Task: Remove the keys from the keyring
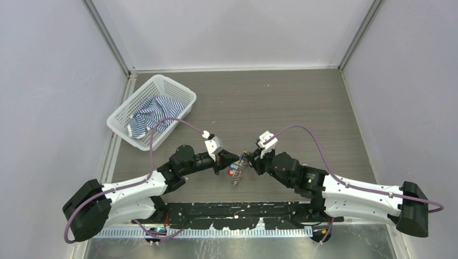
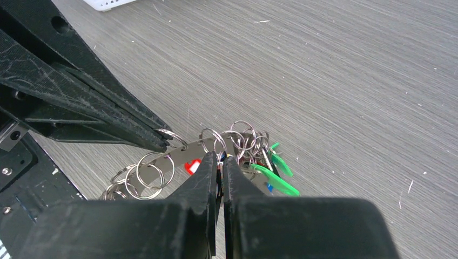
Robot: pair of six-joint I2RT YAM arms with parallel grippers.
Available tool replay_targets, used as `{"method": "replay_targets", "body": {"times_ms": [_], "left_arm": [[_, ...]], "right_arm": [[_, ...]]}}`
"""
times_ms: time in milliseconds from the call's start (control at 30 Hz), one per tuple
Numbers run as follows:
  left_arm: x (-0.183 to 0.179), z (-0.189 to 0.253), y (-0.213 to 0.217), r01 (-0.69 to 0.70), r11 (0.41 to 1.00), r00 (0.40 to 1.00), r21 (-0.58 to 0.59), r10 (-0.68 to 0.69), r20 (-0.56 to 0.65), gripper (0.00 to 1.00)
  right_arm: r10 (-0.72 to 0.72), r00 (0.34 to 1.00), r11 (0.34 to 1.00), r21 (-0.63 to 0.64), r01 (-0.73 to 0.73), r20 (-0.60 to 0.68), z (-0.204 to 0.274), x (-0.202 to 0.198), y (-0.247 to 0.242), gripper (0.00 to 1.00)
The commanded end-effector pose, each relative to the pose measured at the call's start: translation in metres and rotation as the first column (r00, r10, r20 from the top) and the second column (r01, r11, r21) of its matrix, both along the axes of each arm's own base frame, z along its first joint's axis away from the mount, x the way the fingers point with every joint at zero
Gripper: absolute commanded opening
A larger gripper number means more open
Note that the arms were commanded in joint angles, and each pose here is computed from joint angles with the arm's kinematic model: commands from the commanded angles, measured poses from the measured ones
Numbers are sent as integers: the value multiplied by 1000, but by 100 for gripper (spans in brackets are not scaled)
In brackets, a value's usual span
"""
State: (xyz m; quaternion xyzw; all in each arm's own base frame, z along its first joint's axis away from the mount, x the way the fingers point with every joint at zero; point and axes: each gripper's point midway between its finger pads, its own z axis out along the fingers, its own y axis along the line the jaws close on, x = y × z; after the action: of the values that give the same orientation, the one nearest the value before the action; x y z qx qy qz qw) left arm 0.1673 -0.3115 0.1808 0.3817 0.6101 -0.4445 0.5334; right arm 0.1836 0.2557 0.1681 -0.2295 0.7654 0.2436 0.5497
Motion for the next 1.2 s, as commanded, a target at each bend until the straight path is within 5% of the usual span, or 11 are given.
{"method": "replay_targets", "body": {"times_ms": [0, 100, 267, 400, 600, 800, 1033, 1167], "left_arm": [[3, 7, 5, -45, 999, 995, 5, 44, 93, 0], [-2, 25, 5, -29, 999, 992, -28, 32, 121, 4], [-7, 31, 5, 0, 1000, 992, -10, 1, 127, 26], [-1, 30, 7, -43, 999, 993, -19, 45, 108, 27], [41, 37, 31, -339, 938, 940, -69, 341, 13, 30], [47, 58, 32, -361, 932, 932, -28, 361, -20, 38], [78, 55, 25, -347, 937, 936, 38, 349, -52, 40], [98, 29, -7, -258, 957, 950, 134, 276, -145, 25]], "right_arm": [[-71, 992, 995, 75, 64, 99, 41, 22, -2, 1], [-67, 993, 995, 84, 59, 97, 39, 26, -1, 1], [-39, 992, 986, 163, 20, 116, 49, 32, 5, 1], [-9, 990, 982, 190, -18, 139, 56, 33, 10, 1], [66, 982, 976, 195, -101, 175, 62, 25, 16, 1], [232, 965, 951, 180, -251, 124, 53, -1, 28, 1], [337, 941, 927, 164, -338, 39, 29, -26, 26, 1], [370, 929, 919, 138, -370, 29, 27, -30, 28, 1]]}}
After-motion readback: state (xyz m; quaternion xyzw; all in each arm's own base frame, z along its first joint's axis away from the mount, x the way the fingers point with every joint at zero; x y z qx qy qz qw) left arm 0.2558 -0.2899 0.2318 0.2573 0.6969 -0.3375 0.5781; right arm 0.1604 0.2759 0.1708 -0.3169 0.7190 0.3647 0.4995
